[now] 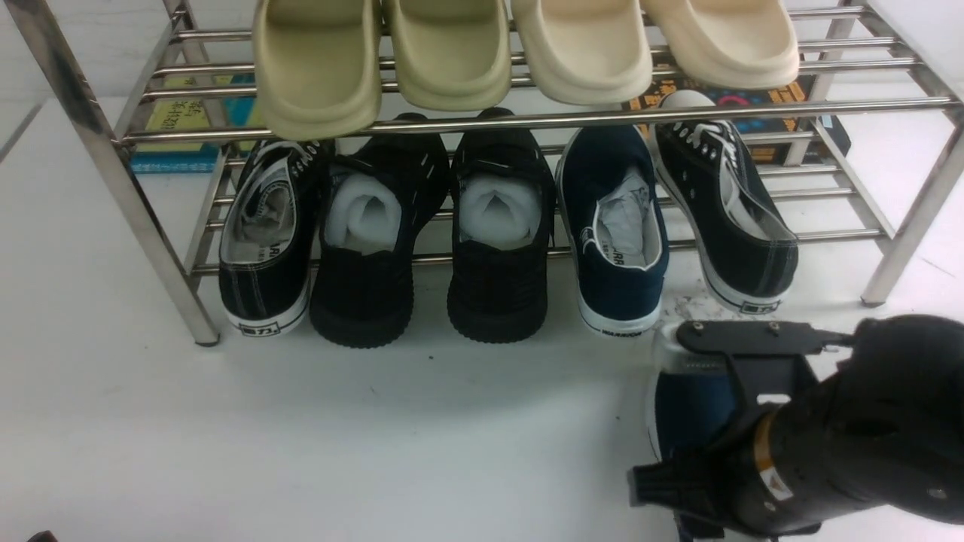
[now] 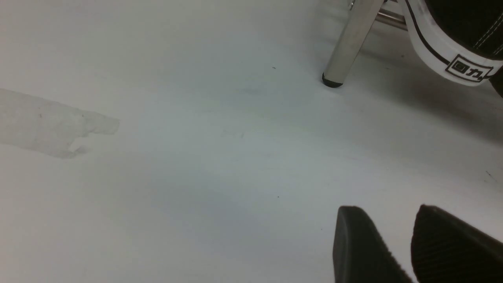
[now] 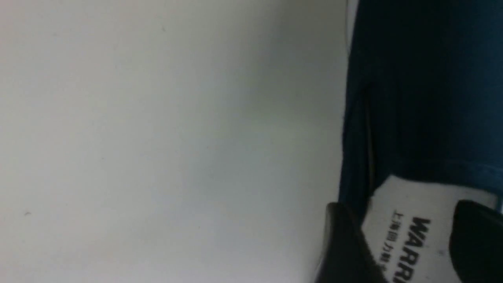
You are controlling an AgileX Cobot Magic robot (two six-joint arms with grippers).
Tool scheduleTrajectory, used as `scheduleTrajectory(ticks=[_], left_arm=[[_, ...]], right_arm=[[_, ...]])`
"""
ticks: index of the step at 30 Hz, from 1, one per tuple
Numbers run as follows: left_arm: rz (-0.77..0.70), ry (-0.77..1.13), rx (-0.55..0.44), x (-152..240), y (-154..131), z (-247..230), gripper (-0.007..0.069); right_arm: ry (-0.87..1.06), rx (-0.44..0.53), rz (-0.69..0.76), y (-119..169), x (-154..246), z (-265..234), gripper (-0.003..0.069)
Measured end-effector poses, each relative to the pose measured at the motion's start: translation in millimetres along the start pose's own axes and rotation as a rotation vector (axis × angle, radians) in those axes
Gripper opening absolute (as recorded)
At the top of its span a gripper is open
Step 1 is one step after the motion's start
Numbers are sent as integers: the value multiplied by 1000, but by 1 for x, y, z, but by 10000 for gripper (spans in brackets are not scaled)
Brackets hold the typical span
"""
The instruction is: Take the shoes off the shelf with your hand on the white table.
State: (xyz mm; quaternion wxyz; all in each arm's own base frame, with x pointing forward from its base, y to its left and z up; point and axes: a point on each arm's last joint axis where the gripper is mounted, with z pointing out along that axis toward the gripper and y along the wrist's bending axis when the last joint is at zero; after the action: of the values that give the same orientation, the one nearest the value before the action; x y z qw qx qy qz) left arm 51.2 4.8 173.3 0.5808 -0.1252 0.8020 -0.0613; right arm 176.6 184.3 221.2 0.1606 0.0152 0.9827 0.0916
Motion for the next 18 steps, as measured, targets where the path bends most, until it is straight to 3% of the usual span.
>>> scheduleTrajectory(ticks=[6, 11, 18], left_arm=[[0, 0, 0, 0, 0, 0, 239], [0, 0, 0, 0, 0, 0, 239], [0, 0, 0, 0, 0, 0, 239]], right_arm=[[-82, -63, -104, 2, -14, -62, 509], [-192, -125, -240, 18, -37, -104, 516], [-296, -76, -383, 57, -78, -90, 493]])
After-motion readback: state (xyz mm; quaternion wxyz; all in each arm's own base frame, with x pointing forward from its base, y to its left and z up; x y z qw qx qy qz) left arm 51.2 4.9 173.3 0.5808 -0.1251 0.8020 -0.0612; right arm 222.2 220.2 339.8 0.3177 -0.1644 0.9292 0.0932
